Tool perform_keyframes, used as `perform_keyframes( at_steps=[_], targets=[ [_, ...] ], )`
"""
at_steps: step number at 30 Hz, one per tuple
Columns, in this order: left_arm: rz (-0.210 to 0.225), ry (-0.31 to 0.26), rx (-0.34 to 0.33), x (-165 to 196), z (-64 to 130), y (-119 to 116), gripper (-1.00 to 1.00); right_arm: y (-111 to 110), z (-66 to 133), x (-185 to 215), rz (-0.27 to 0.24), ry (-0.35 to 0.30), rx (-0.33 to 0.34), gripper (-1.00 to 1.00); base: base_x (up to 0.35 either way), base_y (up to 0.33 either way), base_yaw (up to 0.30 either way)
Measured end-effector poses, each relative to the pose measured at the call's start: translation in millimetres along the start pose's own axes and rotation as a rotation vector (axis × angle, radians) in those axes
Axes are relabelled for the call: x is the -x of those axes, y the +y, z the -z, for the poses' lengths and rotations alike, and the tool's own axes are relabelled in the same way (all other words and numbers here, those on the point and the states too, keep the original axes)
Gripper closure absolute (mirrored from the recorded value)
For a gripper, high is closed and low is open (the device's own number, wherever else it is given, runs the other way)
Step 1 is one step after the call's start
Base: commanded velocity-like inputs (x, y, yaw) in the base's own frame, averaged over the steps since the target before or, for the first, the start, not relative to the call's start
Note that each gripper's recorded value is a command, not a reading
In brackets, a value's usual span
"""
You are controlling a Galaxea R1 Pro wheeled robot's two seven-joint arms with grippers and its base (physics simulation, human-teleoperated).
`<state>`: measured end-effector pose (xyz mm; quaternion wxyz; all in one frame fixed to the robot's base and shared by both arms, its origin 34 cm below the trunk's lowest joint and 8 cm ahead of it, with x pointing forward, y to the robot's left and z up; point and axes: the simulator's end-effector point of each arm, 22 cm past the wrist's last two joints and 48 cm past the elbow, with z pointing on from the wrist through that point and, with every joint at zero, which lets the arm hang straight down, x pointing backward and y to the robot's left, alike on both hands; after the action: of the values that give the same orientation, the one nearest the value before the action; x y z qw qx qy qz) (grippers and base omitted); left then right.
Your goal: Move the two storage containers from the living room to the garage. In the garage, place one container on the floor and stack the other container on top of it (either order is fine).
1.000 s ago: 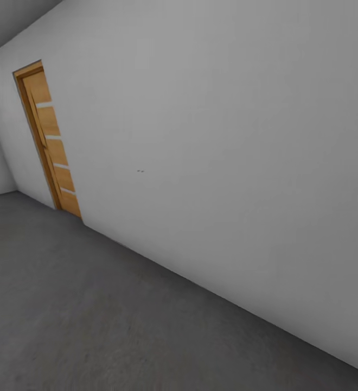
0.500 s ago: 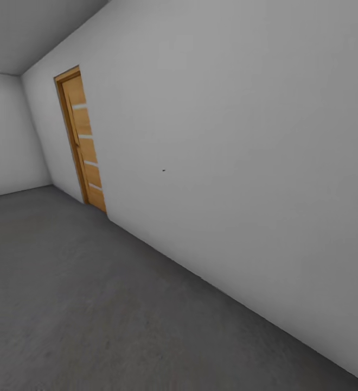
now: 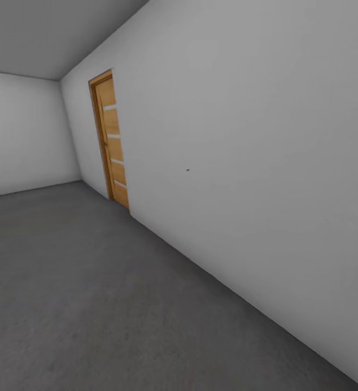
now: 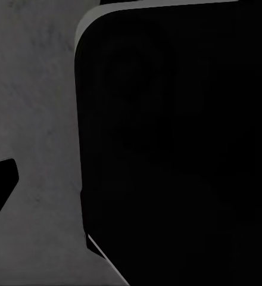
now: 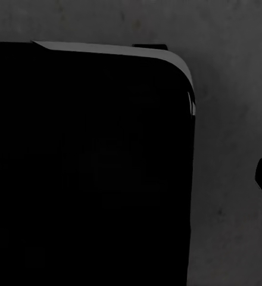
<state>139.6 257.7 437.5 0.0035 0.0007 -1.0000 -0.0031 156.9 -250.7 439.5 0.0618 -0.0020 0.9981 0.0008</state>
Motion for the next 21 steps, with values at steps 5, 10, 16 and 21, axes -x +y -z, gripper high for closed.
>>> perform_keyframes(
  at_steps=[5, 10, 16, 21],
  targets=[
    [0.008, -0.078, -0.018, 24, 0.9, -15, -1.0, 0, 0.1, -1, 0.001, 0.002, -0.001, -1.0, 0.0, 0.0, 0.275],
    [0.011, -0.159, -0.04, 45, 3.6, -31, -1.0, 0, 0.1, -1, 0.002, 0.002, -0.001, -1.0, 0.0, 0.0, 0.275],
    [0.017, -0.174, -0.04, 48, 4.1, -32, -1.0, 0, 0.1, -1, 0.002, 0.002, -0.001, -1.0, 0.0, 0.0, 0.275],
    [0.059, -0.173, -0.022, 47, 3.6, -18, -1.0, 0, 0.1, -1, 0.003, 0.002, 0.0, -1.0, 0.0, 0.0, 0.275]
  ],
)
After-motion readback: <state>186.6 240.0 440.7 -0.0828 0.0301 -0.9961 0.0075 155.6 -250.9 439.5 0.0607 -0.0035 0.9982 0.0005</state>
